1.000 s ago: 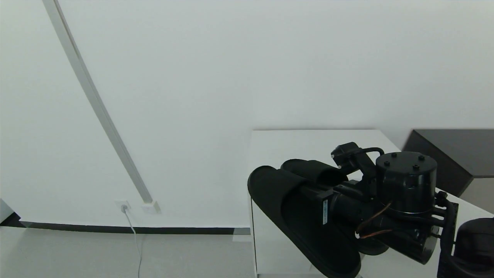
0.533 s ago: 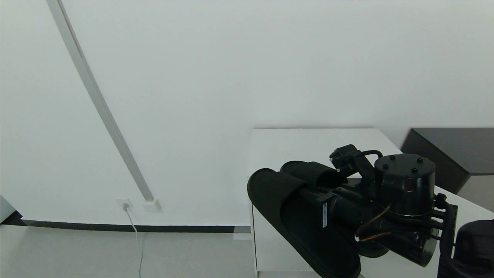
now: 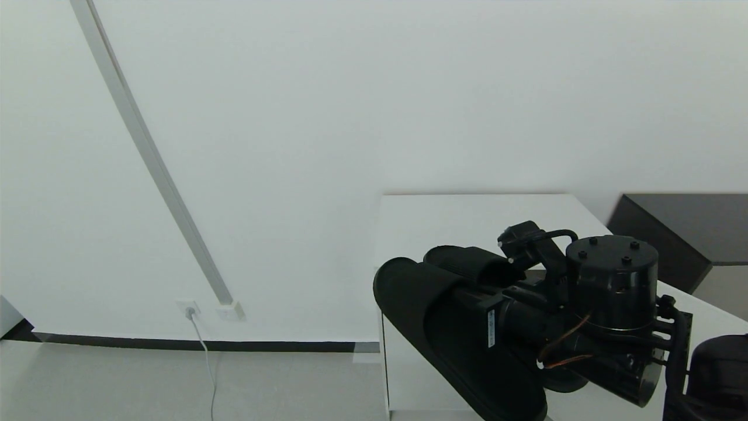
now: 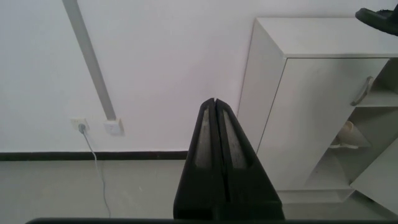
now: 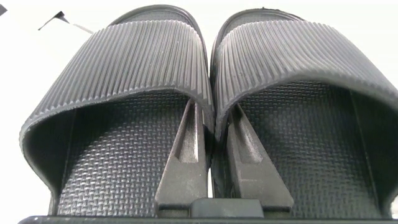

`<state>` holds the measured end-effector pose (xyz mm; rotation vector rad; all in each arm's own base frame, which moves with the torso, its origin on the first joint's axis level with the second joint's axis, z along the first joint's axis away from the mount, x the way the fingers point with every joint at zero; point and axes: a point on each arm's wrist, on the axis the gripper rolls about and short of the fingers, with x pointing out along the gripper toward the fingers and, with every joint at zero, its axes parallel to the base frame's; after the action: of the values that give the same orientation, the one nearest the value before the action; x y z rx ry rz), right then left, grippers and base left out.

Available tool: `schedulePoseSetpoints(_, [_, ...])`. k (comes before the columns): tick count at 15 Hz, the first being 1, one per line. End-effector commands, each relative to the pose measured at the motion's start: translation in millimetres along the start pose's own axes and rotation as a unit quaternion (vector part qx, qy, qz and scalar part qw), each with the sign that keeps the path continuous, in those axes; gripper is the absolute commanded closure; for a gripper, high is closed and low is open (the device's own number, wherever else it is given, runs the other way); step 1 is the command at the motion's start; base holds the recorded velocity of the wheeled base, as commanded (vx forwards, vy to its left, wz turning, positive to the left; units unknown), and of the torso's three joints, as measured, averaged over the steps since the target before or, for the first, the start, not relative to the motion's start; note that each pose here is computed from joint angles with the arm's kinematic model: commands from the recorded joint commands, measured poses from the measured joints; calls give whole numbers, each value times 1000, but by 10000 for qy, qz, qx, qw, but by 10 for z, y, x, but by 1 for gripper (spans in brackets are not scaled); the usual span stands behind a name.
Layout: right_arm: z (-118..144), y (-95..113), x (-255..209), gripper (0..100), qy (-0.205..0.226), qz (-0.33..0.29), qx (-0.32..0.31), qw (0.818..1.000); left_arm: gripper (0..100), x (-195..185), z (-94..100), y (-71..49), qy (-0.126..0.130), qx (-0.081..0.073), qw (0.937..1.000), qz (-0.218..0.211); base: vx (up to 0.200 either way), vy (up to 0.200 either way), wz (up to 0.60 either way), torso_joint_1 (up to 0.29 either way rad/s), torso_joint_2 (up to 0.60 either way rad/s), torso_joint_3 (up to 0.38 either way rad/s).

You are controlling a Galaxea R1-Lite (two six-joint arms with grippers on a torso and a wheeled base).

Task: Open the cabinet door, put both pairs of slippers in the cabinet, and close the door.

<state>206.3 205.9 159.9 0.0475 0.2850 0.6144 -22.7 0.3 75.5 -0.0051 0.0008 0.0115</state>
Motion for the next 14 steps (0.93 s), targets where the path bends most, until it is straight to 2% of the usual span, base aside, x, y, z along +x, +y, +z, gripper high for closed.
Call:
schedulePoseSetpoints(1, [-13,4,14,100,19,-1,-4,10000,100,1,0,0,3,-5,10000,4,0,-200,0,-2,2,2])
schedulePoseSetpoints(14, [-54,-9,2,100,78,-19,-12,10000,100,1,0,0,3,3,10000,4,0,-200,0,4,1,2])
